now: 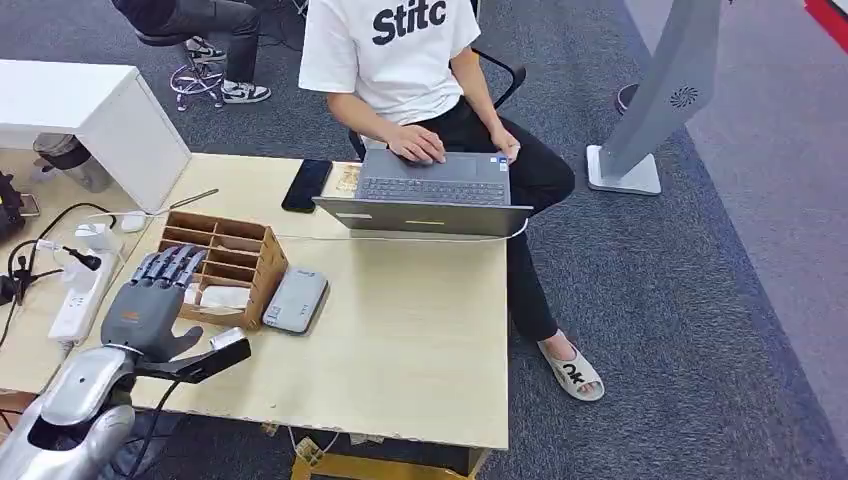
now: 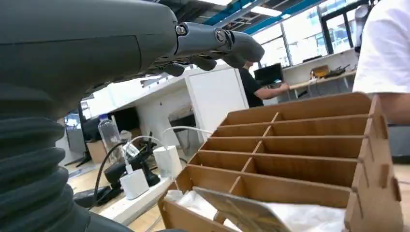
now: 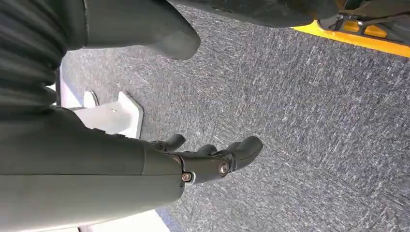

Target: Pass the card to the sensor for recognition and then transmit it.

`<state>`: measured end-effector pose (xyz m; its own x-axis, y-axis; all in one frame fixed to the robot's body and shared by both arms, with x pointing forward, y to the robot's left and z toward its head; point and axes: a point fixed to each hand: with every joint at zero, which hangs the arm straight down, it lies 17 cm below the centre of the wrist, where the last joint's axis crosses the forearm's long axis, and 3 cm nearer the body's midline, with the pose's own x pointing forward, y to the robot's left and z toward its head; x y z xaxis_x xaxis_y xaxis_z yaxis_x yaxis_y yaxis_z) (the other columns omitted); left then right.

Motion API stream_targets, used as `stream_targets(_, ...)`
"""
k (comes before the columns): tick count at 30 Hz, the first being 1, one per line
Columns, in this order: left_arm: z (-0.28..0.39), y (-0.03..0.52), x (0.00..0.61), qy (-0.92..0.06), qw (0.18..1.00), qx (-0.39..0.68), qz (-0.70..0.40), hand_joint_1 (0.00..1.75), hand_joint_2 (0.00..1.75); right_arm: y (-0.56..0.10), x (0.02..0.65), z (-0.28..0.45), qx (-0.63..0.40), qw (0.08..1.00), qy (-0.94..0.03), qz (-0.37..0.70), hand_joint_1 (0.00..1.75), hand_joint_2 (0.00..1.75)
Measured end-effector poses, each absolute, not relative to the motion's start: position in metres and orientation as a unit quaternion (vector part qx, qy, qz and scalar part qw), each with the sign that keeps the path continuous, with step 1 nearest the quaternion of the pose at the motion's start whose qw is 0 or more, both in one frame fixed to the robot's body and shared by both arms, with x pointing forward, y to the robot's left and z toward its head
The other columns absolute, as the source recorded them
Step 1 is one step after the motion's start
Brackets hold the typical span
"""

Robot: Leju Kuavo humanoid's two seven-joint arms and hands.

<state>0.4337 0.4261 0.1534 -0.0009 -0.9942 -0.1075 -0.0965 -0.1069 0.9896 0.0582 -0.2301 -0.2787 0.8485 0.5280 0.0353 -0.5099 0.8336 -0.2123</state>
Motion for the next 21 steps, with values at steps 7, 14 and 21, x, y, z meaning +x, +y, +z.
stream_targets(7, 0.136, 0.432, 0.440, -0.483, 0.464, 0.546, -0.503, 0.03, 1.75, -0.230, 0.060, -0.278, -0.098, 0.955, -0.049, 0.275, 0.00, 1.75)
stream_targets(14, 0.123, 0.434, 0.441, -0.478, 0.473, 0.543, -0.503, 1.75, 1.75, -0.230, 0.061, -0.278, -0.099, 0.953, -0.050, 0.282, 0.00, 1.75)
stream_targets(21, 0.113, 0.424, 0.440, -0.486, 0.472, 0.533, -0.507, 1.75, 1.75, -0.230, 0.061, -0.278, -0.098, 0.952, -0.051, 0.284, 0.00, 1.75)
